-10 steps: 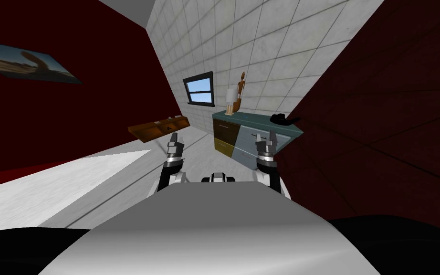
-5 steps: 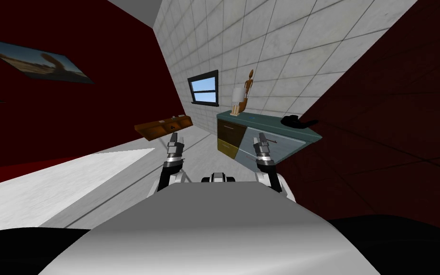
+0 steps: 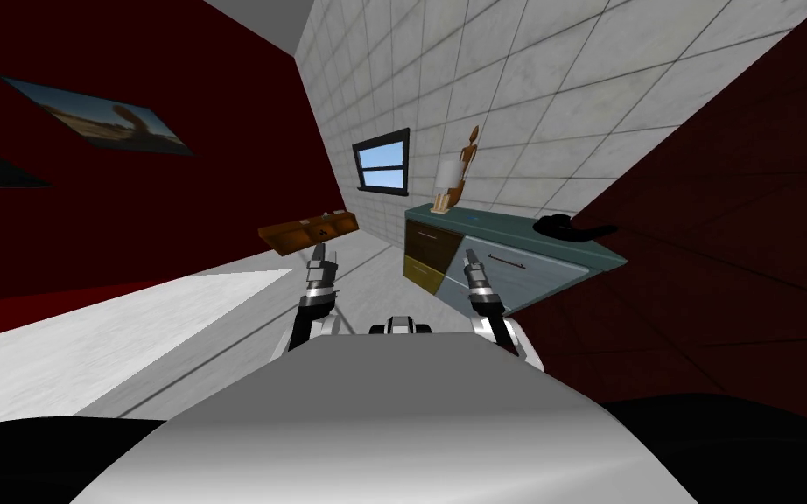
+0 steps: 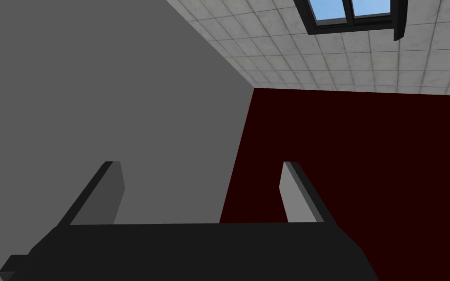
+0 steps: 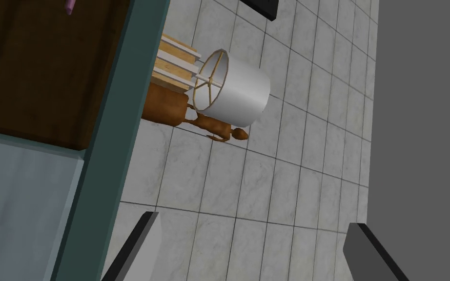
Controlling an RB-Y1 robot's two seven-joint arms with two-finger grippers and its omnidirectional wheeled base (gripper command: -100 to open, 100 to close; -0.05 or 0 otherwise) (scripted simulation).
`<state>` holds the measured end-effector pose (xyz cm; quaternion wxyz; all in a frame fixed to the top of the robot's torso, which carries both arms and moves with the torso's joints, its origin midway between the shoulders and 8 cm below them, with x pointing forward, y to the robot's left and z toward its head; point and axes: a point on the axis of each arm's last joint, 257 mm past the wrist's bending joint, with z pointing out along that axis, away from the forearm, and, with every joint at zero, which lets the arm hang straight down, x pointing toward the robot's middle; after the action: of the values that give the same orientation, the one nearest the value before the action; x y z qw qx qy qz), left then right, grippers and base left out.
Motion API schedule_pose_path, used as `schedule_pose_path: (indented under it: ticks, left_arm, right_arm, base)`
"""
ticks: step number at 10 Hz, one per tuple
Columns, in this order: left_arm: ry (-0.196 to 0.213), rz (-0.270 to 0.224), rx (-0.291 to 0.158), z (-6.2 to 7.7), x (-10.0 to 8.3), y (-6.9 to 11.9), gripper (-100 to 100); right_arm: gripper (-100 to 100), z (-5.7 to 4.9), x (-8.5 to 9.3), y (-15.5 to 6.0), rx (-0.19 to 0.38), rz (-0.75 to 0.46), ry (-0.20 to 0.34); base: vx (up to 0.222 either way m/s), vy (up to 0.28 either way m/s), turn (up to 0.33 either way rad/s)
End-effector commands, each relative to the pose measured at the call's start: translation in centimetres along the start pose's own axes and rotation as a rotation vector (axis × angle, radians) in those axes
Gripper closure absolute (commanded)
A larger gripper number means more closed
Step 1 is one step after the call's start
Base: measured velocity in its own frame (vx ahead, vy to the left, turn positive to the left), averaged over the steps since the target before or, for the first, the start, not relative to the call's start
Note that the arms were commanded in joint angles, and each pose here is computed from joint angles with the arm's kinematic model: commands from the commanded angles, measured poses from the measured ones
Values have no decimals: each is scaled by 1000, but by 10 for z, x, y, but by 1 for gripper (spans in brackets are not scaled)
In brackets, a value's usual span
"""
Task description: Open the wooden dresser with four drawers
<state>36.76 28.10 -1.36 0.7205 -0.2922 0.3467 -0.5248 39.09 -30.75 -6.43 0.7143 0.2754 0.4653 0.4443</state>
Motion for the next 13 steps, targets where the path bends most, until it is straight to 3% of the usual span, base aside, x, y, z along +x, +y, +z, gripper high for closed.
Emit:
schedule_pose_path:
  ticks: [1,2,3,4,5,6,7,8,9,10,11,12,13]
  left_arm:
    - [0,0,0,0,0,0,0]
    - [0,0,0,0,0,0,0]
    - [0,0,0,0,0,0,0]
    - [0,0,0,0,0,0,0]
    - [0,0,0,0,0,0,0]
    - [0,0,0,0,0,0,0]
    - [0,0,0,0,0,0,0]
    - [0,0,0,0,0,0,0]
    - [0,0,0,0,0,0,0]
    - [0,0,0,0,0,0,0]
    - [0,0,0,0,0,0,0]
    - [0,0,0,0,0,0,0]
    - [0,0,0,0,0,0,0]
  right_arm:
    - [-100,-2,2,-23,62,-77,22]
    - [-100,-6,1,-43,118,-133,37]
    - [-100,-6,2,-43,118,-145,41]
    - [-100,-11,0,-63,176,-205,55]
    - [-100,-11,0,-63,176,-215,58]
    - [-100,-17,-3,-84,235,-275,72]
    - [-100,-17,-3,-85,235,-287,76]
    - [-100,-24,-8,-106,295,-346,87]
    - [-100,-24,-7,-106,295,-362,92]
    - [-100,-32,-14,-127,357,-421,103]
    - [-100,-32,-14,-127,357,-439,108]
    - [-100,-42,-23,-148,419,-495,117]
    - [-100,-42,-22,-148,419,-518,123]
  base:
    - [63,56,51]
    - [63,74,87]
    - [58,60,60]
    - [72,78,97]
    - [61,67,56]
    - [80,66,116]
    - [77,50,53]
    - [73,76,107]
    - [64,71,51]
    - [80,76,110]
    - [65,70,61]
    - [80,85,118]
    - [73,62,53]
